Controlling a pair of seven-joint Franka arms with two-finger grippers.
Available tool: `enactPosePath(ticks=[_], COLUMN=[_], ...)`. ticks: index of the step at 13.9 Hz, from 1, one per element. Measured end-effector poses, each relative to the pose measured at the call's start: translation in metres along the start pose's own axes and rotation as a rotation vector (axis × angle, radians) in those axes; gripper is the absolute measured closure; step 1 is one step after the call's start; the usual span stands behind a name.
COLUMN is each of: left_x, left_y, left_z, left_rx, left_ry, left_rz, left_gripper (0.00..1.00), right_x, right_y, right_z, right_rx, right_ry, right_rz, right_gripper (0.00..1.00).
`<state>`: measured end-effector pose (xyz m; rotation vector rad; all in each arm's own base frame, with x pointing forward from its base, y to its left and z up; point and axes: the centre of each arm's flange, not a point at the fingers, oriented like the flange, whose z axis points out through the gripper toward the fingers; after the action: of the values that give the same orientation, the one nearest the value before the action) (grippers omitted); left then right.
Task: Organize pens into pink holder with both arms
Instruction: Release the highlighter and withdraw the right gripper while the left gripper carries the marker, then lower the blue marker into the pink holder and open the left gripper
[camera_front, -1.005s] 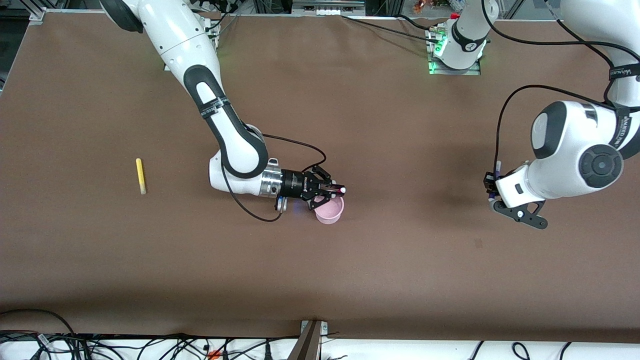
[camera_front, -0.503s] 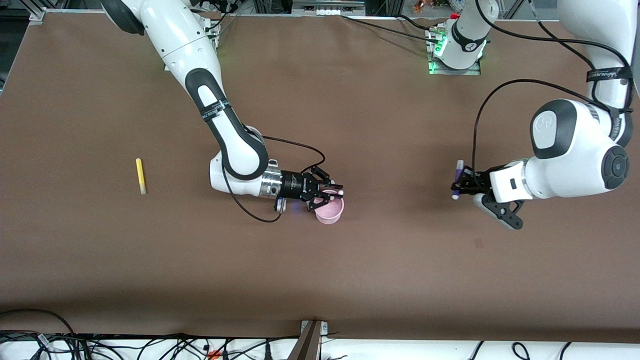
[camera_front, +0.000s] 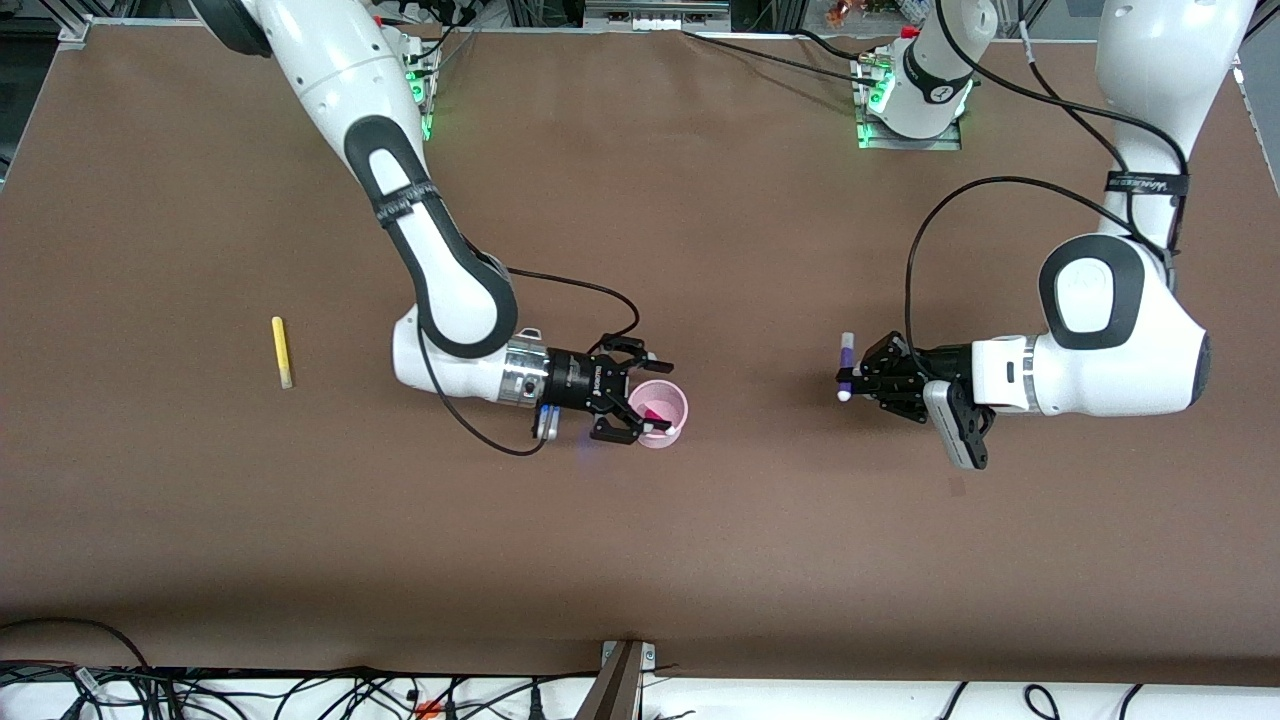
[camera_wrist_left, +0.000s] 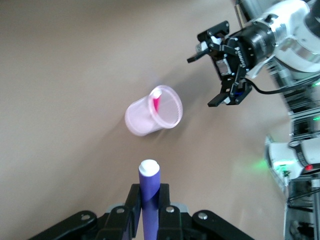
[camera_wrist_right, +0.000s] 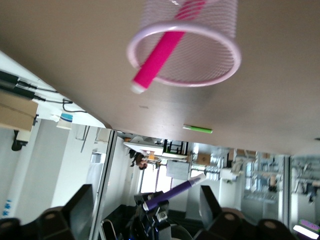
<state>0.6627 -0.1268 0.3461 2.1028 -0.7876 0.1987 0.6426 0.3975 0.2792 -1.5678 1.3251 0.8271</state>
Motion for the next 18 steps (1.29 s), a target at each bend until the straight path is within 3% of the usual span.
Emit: enactPosePath(ticks=[3, 6, 8, 11, 15, 18], left_x=[0.003, 0.021, 0.043, 0.063, 0.057, 0.046], left_y=[-0.013, -0.007, 0.012, 0.042, 0.061, 0.074], left_z=[0.017, 0.037, 0.061, 0.114, 0.176, 0.213], left_rx=[-0.077, -0.053, -0.002, 0.075, 0.177, 0.219], left_ry=[0.112, 0.184, 0.273, 0.355, 0.321, 0.297], left_rz=[0.167, 0.303, 0.392, 0.486, 0.512, 0.498], left_gripper=[0.81, 0.81, 0.81, 0.81, 0.81, 0.81], right_x=[-0.039, -0.013, 0.007, -0.006, -0.072, -0.124], right_y=[-0.025, -0.047, -0.052, -0.044, -0.03, -0.019], right_z=[-0.056, -0.166, -0.239, -0.299, -0.352, -0.375], right_rx=[-0.071, -0.236, -0.298, -0.468, -0.734, -0.898], right_ry=[0.086, 0.102, 0.133, 0.271, 0.511, 0.613], right_rz=[-0.168, -0.249, -0.322, -0.482, -0.736, -0.951], right_gripper=[0.0, 0.0, 0.0, 0.0, 0.0, 0.0])
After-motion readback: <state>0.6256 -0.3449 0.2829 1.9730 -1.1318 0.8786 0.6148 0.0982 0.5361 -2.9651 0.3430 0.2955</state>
